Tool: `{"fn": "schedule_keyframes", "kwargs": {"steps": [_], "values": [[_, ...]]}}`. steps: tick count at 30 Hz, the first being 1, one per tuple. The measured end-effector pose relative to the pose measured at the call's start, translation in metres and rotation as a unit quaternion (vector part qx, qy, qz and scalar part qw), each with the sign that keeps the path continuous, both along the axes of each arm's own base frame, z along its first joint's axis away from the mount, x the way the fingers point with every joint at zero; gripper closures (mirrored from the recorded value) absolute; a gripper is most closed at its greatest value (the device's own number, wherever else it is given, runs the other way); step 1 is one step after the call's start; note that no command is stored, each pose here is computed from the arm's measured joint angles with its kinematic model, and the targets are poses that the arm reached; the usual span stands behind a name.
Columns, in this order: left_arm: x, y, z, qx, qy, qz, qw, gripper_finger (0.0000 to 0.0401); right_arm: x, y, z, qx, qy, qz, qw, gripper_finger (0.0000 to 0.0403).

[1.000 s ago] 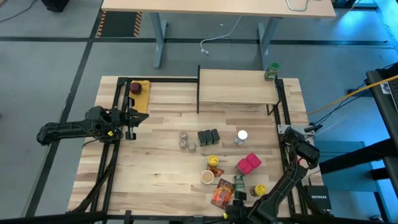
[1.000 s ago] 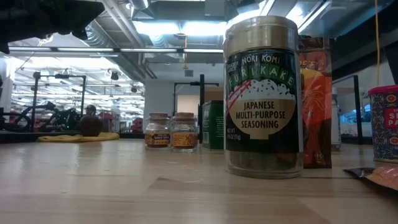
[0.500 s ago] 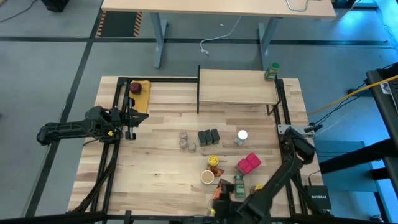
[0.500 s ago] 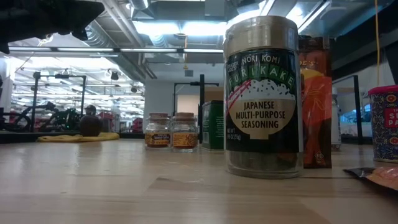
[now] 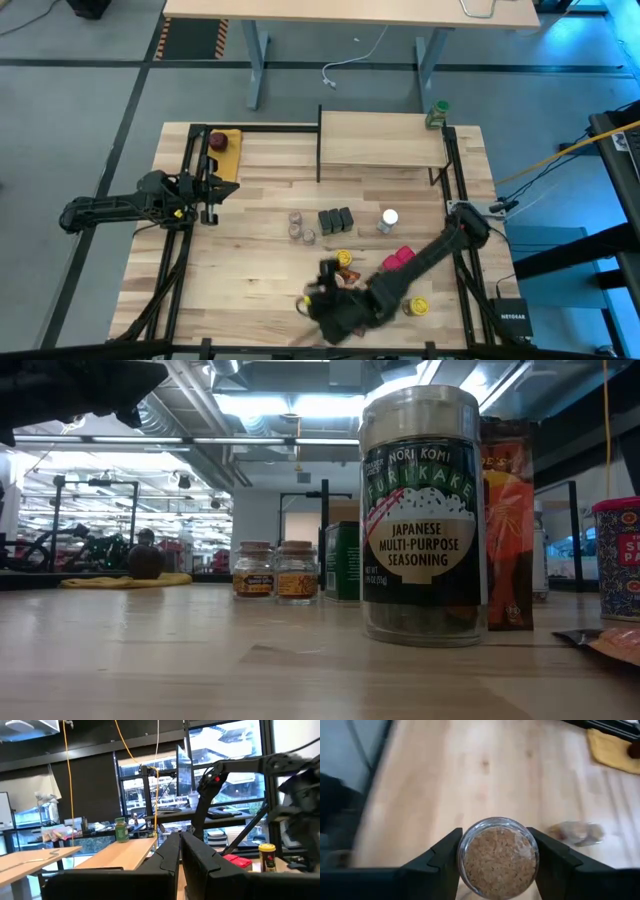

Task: Shelf spices
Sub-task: Move the brown seasoning bottle to the center of the table

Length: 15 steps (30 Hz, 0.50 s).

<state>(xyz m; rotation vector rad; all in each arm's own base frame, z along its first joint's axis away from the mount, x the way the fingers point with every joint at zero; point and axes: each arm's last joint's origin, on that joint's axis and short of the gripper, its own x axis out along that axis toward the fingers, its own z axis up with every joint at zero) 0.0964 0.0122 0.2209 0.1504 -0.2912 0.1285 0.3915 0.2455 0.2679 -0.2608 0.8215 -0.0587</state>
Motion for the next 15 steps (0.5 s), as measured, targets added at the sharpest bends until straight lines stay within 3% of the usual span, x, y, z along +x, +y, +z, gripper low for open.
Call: {"fn": "schedule_keyframes", "kwargs": {"steps": [5,15], "values": [[0.000,0.000,0.000,-0.002,0.000,-0.001,1.000,0.0391,0.031,-0.049,-0.003,-0.005,0.005,-0.021,1.000,0.0203],[0.000,0.000,0.000,-0.006,0.000,-0.002,1.000,0.0391,0.063,-0.109,-0.049,0.076,0.017,0.005,0.997,0.0197]]}}
